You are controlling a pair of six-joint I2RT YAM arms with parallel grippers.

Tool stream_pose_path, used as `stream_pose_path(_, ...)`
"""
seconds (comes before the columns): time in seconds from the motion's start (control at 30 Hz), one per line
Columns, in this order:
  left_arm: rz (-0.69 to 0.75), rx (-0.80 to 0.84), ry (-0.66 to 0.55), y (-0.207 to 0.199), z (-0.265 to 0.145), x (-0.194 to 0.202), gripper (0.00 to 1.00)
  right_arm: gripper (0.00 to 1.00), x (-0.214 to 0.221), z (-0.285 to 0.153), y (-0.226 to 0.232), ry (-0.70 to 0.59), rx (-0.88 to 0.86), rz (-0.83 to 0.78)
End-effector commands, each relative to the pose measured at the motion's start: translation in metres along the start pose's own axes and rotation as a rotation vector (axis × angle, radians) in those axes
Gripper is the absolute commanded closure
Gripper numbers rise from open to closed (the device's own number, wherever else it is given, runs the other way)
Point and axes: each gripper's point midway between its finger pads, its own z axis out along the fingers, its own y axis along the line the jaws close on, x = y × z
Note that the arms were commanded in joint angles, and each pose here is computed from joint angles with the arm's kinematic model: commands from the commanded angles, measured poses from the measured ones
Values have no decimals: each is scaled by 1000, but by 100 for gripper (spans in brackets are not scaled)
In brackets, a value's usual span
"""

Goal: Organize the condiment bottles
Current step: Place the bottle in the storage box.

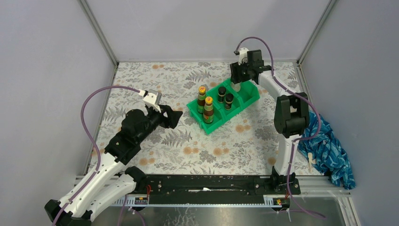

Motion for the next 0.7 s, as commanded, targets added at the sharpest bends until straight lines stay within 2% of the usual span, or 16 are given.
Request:
stream_pose_path(0.0, 25, 31, -23, -6, 2, -6, 26, 100, -33, -1, 1, -81, 11, -41)
stream_pose_path(0.67, 31, 40, -13, -7, 3, -3, 25, 100, -22, 9, 6, -58, 4, -47)
